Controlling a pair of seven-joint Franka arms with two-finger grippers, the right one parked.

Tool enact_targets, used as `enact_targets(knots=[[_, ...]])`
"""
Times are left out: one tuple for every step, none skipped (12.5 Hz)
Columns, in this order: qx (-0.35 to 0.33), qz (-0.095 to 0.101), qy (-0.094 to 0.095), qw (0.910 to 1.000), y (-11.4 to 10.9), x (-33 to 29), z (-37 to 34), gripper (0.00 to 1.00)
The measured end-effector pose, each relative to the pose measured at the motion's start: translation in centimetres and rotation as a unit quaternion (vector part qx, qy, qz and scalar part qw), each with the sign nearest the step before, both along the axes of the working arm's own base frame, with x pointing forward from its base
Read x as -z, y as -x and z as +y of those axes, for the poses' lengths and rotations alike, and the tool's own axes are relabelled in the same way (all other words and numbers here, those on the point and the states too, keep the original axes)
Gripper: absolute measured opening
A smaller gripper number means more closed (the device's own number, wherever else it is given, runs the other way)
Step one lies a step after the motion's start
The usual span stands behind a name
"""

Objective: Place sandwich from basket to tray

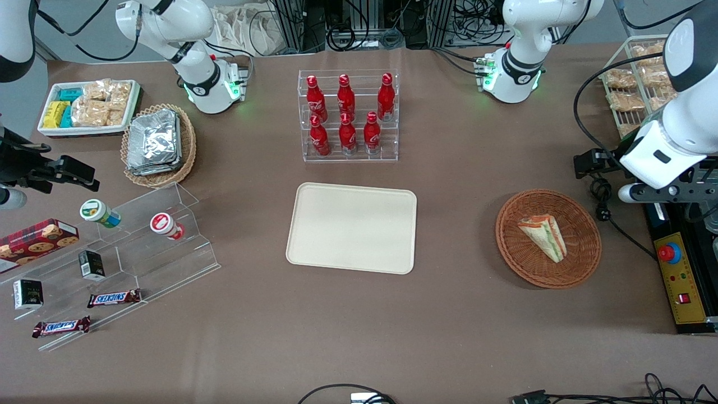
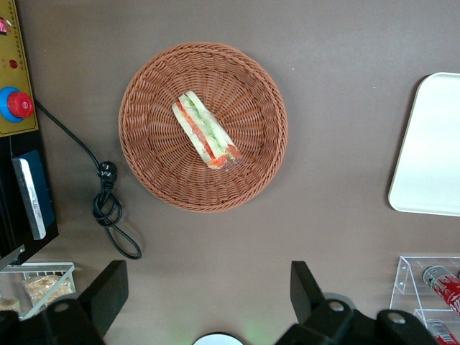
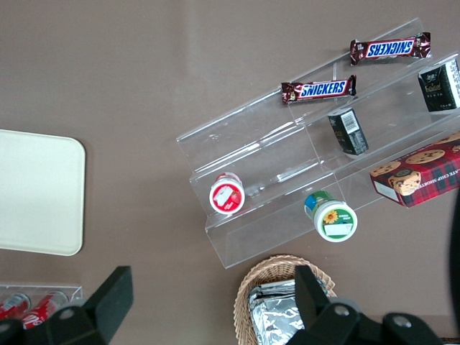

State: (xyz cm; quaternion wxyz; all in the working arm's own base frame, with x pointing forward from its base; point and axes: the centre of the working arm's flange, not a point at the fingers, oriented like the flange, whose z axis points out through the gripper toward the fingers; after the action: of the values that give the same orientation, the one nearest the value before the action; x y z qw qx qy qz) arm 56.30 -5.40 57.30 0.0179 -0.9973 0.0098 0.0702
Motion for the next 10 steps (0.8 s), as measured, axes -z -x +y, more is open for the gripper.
enact_targets(knots=[[0.000, 0.000, 0.000, 1.0000, 0.00, 0.00, 0.00, 1.00], [0.000, 0.000, 0.000, 1.0000, 0.00, 0.00, 0.00, 1.00], [0.000, 0.000, 0.000, 1.0000, -0.01, -0.03, 0.00, 1.00], [0.000, -0.001, 0.000, 1.0000, -0.03, -0.10, 0.01, 1.00], [0.000, -0.002, 0.000, 1.0000, -0.05, -0.15, 0.02, 1.00], [0.000, -0.002, 0.000, 1.0000, -0.08, -0.18, 0.02, 1.00], [0.000, -0.002, 0.000, 1.0000, -0.10, -0.20, 0.02, 1.00], [0.000, -0.002, 0.001, 1.0000, -0.11, -0.21, 0.02, 1.00], [0.000, -0.002, 0.001, 1.0000, -0.12, -0.20, 0.02, 1.00], [0.000, -0.002, 0.000, 1.0000, -0.12, -0.19, 0.05, 1.00]])
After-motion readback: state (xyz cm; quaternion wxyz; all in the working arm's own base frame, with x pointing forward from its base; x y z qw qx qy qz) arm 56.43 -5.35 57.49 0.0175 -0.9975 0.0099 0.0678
